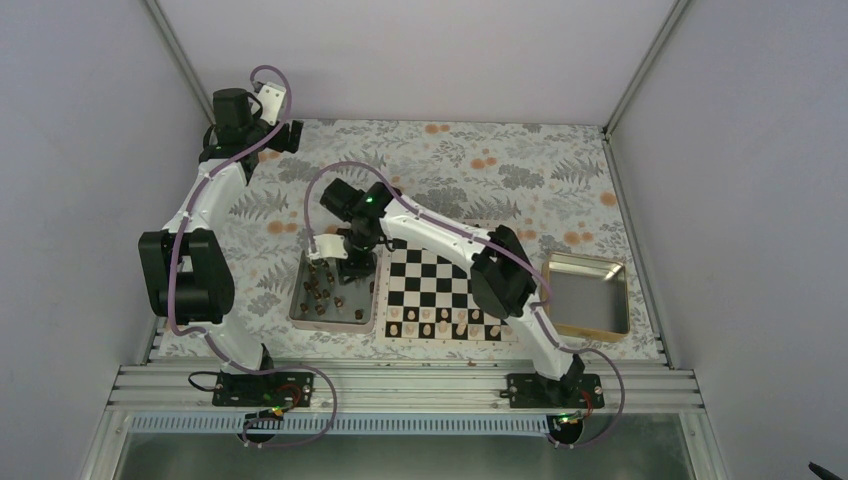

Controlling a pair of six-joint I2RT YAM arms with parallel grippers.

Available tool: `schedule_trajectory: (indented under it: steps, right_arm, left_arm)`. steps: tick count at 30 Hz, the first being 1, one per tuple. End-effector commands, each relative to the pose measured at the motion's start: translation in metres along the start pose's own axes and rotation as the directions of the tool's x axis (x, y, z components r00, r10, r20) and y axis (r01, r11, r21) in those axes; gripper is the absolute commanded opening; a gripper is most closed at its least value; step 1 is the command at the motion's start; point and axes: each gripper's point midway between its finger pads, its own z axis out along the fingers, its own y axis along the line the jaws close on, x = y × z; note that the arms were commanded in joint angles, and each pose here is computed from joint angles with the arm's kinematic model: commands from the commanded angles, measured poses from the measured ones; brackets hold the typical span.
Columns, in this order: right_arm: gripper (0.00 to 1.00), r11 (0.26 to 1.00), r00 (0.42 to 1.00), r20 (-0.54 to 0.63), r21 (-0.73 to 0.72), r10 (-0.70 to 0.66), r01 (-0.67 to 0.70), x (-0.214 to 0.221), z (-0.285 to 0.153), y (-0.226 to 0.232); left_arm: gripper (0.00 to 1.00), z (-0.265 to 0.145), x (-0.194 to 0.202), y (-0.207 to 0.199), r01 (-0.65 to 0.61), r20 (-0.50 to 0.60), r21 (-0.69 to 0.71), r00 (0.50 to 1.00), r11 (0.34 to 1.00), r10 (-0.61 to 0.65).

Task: Set up the chess pieces on the board
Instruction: Pick up the chess piece from the storage box.

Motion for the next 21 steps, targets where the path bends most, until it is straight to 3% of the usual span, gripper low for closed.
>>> schedule_trajectory:
  steps: [1,21]
  right_arm:
    - [0.41,0.997,1.0,0.01,-0.083,0.002,-0.001,-0.006,0.007,0.025]
    - [0.37,0.997,0.997,-0.061,-0.062,0.042,-0.045,-0.002,0.063,0.03]
  left_arm:
    - [1.0,-0.009,-0.015,0.002,-0.018,0.032,-0.008,0.999,1.0,0.018]
    - [1.0,-0.024,-0.026,0.0,-0.012,0.066,-0.006,0.998,1.0,0.013]
